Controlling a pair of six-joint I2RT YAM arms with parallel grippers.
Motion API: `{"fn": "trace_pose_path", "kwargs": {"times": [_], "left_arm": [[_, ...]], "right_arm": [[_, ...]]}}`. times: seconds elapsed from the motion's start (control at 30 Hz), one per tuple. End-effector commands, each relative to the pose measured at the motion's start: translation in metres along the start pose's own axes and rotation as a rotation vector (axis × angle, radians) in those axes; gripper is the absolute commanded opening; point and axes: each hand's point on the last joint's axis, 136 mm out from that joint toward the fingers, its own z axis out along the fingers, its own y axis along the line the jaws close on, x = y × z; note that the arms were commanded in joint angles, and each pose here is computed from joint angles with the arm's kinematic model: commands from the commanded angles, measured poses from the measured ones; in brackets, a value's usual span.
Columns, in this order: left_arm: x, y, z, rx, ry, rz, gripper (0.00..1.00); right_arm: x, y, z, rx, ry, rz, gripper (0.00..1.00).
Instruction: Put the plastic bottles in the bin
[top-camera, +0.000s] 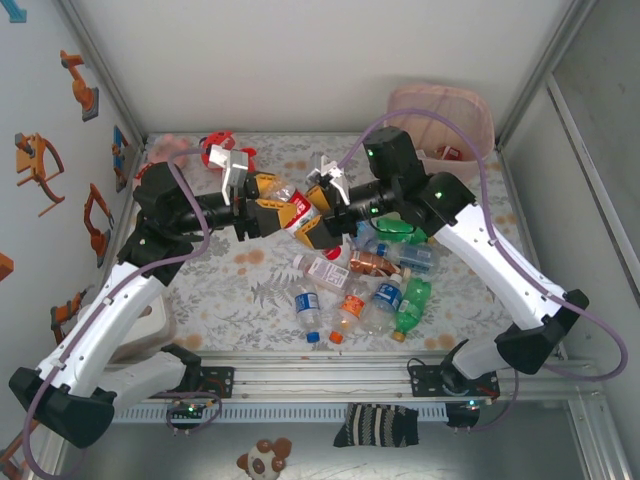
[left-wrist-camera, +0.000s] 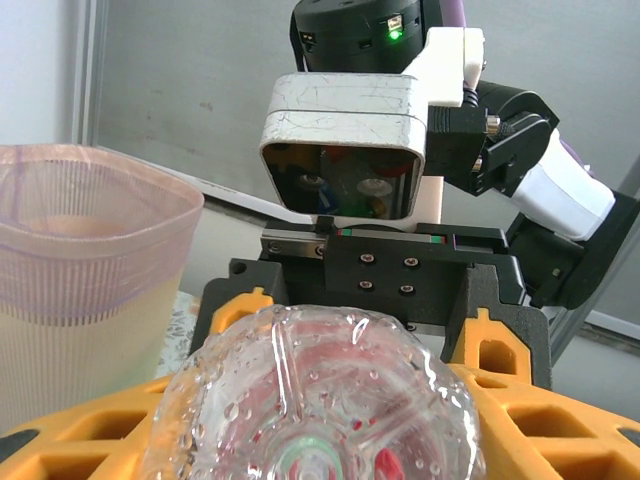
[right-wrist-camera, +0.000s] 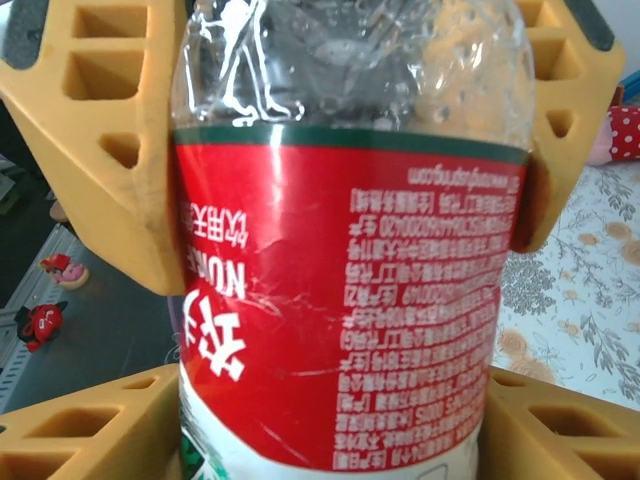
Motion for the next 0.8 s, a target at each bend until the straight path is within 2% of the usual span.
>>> {"fn": "trace_pose_path", "kwargs": {"times": [0.0, 0.2, 0.47, 0.6, 0.77], "left_arm": [[-0.014, -0.013, -0.003, 0.019, -0.027, 0.061, 0.49], [-0.013, -0.009, -0.004, -0.006, -0.032, 0.062, 0.57], [-0.016, -0.005, -0.011, -0.085, -0.057, 0.097, 0.75], [-0.022, 0.001, -0.024, -0.195, -0.108, 0.143, 0.78], [-0.023, 0.012, -0.040, -0.332, -0.150, 0.171, 0.80]], "right_arm": [[-0.006, 0.006, -0.001, -0.013, -0.005, -0.001, 0.62], [-0.007, 0.006, -0.001, -0.012, -0.008, -0.005, 0.50], [-0.010, -0.006, -0.006, 0.069, -0.006, -0.017, 0.49], [-0.012, -0.022, -0.016, 0.138, -0.016, 0.007, 0.49], [-0.022, -0.054, -0.046, 0.280, -0.058, 0.066, 0.50]]}}
